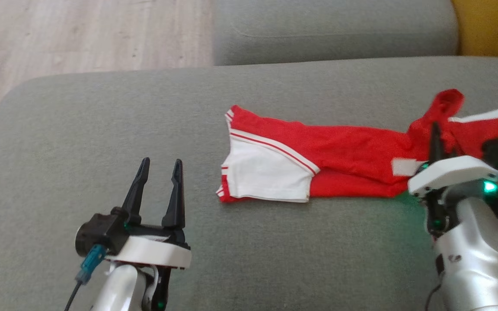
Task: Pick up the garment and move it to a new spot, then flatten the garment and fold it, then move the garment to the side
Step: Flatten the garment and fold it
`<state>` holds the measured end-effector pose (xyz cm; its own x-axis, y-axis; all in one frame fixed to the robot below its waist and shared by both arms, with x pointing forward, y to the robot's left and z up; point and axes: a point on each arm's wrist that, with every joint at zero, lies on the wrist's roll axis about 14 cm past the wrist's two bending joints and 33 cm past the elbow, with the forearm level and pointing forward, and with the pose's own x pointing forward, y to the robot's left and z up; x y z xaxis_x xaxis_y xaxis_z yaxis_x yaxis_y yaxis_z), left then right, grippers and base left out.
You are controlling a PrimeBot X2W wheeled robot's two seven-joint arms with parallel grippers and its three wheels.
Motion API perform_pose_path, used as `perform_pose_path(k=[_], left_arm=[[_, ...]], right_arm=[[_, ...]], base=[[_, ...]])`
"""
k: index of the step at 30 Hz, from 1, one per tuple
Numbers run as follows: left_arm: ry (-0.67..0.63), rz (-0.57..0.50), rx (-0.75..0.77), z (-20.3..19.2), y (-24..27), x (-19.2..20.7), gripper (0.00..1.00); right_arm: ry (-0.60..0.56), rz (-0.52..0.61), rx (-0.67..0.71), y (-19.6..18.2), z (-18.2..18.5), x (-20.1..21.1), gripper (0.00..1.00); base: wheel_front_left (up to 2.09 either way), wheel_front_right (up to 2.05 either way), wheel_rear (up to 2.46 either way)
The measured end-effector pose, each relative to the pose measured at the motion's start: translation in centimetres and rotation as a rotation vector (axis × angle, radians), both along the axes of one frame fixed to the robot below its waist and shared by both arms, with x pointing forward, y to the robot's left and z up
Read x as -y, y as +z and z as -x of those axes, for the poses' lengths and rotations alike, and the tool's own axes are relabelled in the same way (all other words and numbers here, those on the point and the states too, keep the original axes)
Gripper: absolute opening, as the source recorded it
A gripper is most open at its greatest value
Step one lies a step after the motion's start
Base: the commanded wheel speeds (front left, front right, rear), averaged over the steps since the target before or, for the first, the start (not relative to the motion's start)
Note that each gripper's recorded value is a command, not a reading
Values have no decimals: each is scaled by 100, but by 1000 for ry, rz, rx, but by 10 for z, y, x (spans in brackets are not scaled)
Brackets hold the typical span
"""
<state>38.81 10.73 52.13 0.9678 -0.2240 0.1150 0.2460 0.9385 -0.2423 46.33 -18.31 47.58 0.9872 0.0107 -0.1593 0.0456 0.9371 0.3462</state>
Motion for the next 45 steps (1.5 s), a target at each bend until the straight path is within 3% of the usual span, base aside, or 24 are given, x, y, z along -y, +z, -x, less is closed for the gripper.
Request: perform_pose_path(k=[8, 16, 24, 33, 34, 35, 39, 45], left_arm=[[110, 6, -9, 20, -2, -37, 100], [202, -3, -19, 43, -6, -67, 100], [281, -15, -48, 55, -14, -92, 100], [330, -31, -72, 57, -19, -108, 100], [333, -31, -75, 57, -20, -109, 100], [334, -31, -77, 58, -20, -110, 100], [325, -30, -78, 56, -21, -107, 100], [279, -26, -66, 48, -18, -94, 100]], right_arm=[[281, -65, 5, 9, -1, -105, 0], [465, -148, -34, -1, 9, -186, 0], [586, -142, -101, -22, 7, -242, 0], [635, -121, -211, -58, 15, -261, 0], [646, -120, -216, -60, 17, -264, 15], [663, -115, -216, -60, 19, -268, 100], [812, -49, -171, -52, 43, -293, 100], [875, -79, -120, -33, 61, -303, 100]], base=[[0, 0, 0], [0, 0, 0], [0, 0, 0], [0, 0, 0], [0, 0, 0], [0, 0, 0], [0, 0, 0], [0, 0, 0]])
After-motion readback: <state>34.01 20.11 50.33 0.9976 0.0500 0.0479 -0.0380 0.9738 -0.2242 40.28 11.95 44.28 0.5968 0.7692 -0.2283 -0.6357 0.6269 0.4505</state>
